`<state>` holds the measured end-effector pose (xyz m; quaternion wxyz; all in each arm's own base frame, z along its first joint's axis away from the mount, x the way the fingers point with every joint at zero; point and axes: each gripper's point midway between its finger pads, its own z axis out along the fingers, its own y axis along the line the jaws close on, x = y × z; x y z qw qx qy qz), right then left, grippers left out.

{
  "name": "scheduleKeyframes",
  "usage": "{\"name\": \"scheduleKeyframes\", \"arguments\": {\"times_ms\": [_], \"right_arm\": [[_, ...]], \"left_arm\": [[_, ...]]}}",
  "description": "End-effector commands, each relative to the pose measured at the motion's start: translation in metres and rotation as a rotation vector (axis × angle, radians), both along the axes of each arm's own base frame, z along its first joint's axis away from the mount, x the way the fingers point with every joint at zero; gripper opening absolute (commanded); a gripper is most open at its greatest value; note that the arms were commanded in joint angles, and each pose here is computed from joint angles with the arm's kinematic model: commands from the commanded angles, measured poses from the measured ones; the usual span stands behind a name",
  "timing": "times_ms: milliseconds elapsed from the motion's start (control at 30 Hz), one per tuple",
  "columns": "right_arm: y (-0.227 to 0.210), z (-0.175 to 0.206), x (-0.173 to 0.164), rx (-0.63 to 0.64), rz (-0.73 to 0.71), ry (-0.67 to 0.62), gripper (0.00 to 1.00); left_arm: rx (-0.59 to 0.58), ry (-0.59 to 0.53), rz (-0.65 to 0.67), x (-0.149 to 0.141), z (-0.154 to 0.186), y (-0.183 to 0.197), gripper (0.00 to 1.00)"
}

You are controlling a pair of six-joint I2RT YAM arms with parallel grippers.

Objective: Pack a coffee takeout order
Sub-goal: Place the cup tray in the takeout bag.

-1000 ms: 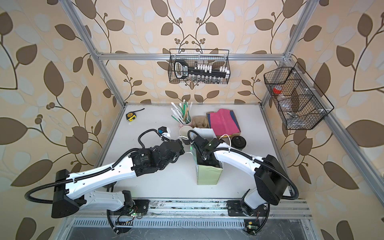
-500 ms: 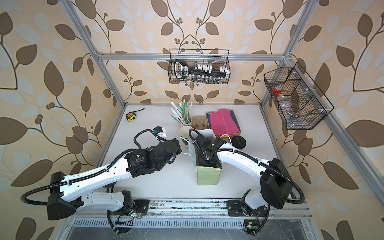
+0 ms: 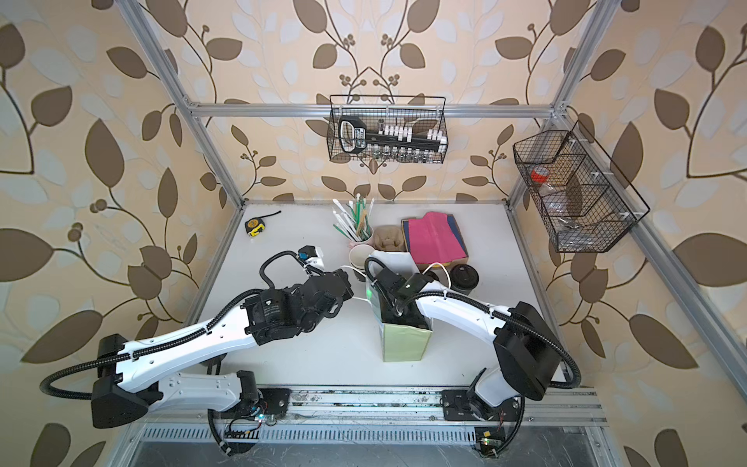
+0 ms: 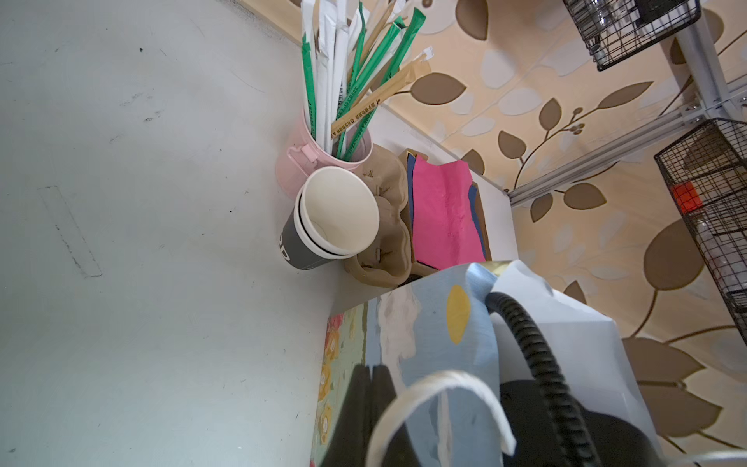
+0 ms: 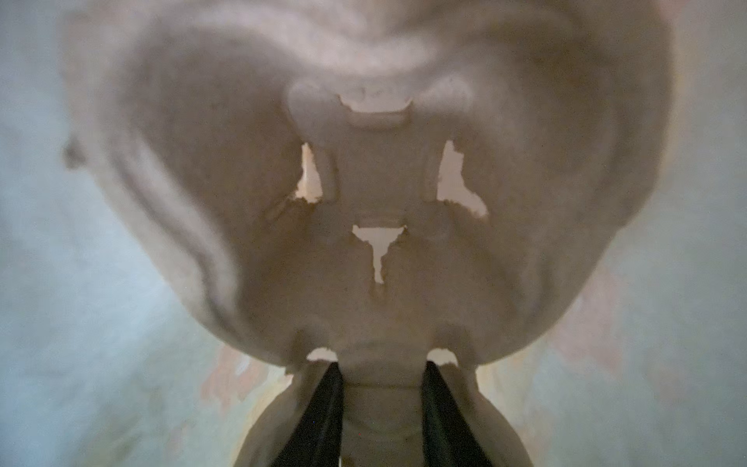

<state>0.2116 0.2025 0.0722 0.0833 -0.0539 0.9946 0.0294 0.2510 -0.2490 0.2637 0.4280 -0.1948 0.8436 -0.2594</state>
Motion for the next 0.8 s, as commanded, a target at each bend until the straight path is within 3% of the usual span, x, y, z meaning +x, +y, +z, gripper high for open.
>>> {"name": "scheduleKeyframes", "arguments": {"times_ms": [0,333,567,767], "right_arm": [[-0.006,-0.013,-0.01,-0.039,0.001,0.045,0.31],[-0.012,-0.025,-0.018,-0.034,-0.008,0.058,0.35],[-0.008,-0.003,-0.008,-0.016,-0.01,0.004,0.44],[-0.008,-0.014,-0.012,-0.018,0.001,0.032,0.5]], "left_arm": [[-0.012,-0.048,0.025,0.004,0.021,0.001,0.0],[-0.007,-0.054,0.036,0.004,0.02,0.005,0.0],[-0.002,-0.054,0.038,0.005,0.02,0.004,0.0],[-0.002,-0.054,0.031,0.005,0.02,0.002,0.0]]}}
